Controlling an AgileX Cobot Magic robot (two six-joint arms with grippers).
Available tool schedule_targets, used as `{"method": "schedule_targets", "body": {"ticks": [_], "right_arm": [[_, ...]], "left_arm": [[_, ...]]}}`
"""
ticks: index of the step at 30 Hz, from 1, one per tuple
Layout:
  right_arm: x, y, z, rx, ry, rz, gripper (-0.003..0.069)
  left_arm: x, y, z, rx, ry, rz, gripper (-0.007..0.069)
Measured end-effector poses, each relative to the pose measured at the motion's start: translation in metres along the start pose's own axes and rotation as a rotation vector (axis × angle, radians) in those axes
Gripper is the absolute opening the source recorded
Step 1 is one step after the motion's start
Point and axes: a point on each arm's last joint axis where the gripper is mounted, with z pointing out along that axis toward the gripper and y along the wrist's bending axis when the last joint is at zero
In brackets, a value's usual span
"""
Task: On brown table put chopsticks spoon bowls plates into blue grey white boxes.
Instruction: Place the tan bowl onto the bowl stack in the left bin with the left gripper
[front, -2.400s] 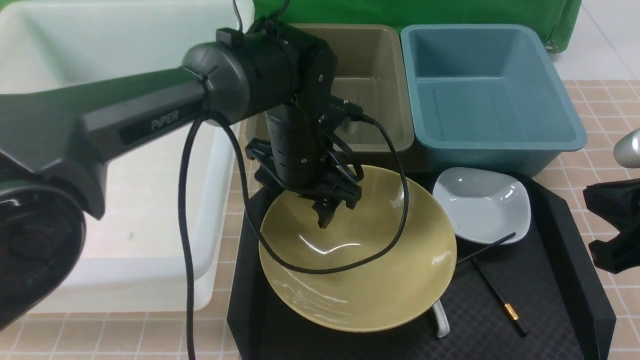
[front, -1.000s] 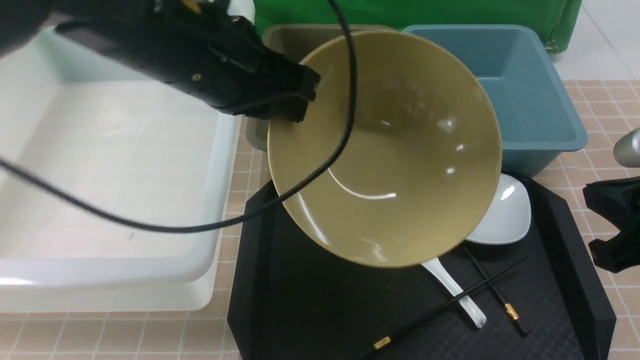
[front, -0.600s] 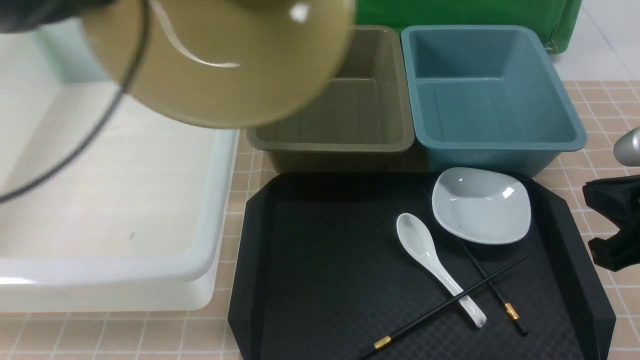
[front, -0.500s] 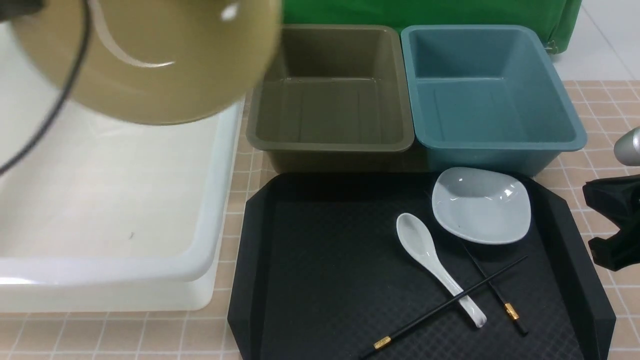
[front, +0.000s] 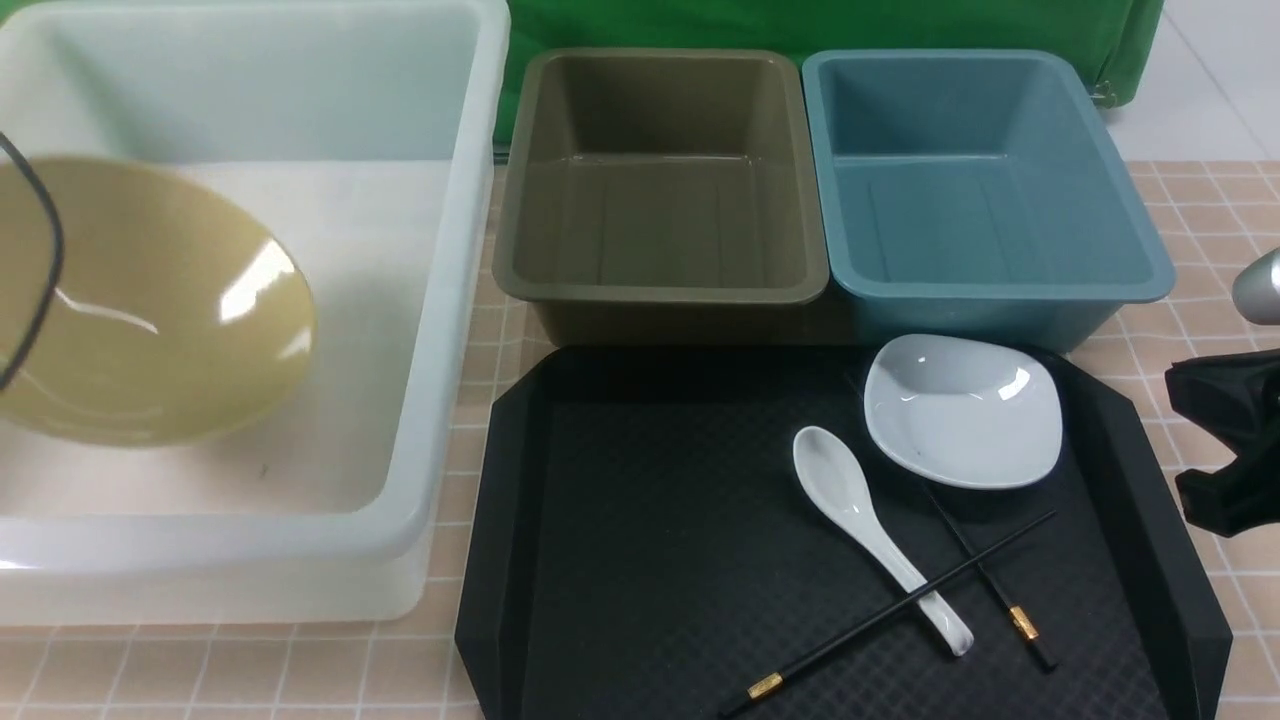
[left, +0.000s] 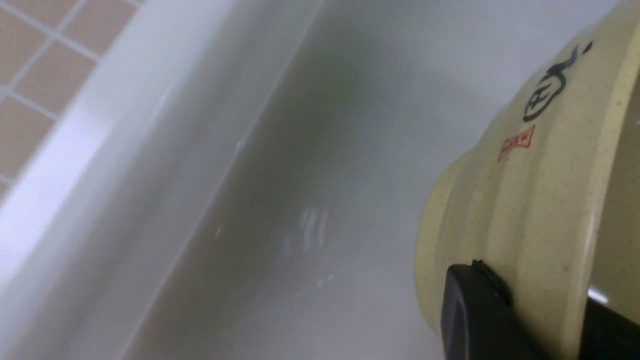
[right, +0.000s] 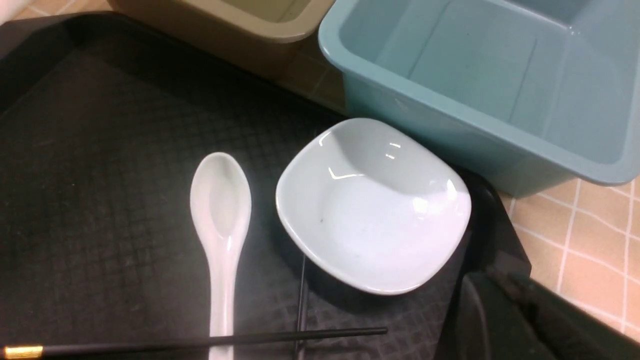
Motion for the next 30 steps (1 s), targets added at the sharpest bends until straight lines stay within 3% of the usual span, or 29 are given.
{"method": "schedule_targets", "body": {"ticks": [6,11,15,18,23,28,30], "right_arm": [[0.0,0.0,0.0,0.0,0.0,0.001,0.0053],[0.0,0.0,0.0,0.0,0.0,0.001,0.0053],[0.0,0.0,0.0,0.0,-0.001,0.001,0.0055],[0.0,0.0,0.0,0.0,-0.001,0.001,0.0057],[0.0,0.0,0.0,0.001,-0.008,0.001,0.0059],[0.004,0.001,0.003,0.0,-0.013,0.012,0.0064],[0.005,0.001,0.003,-0.001,-0.008,0.019,0.0066]], "left_arm": [[0.0,0.008,0.029,-0.026,0.048,0.002,0.009],[0.002,0.009,0.028,-0.037,0.061,0.017,0.0309],[0.002,0.006,0.015,-0.037,0.044,0.023,0.0432],[0.0,0.002,-0.003,-0.03,-0.001,0.016,0.0468],[-0.001,-0.009,-0.023,0.053,-0.065,0.031,0.0451],[0.0,-0.027,-0.008,0.195,-0.035,0.125,0.0275],[0.004,-0.033,0.016,0.212,0.028,0.179,0.0123]]}}
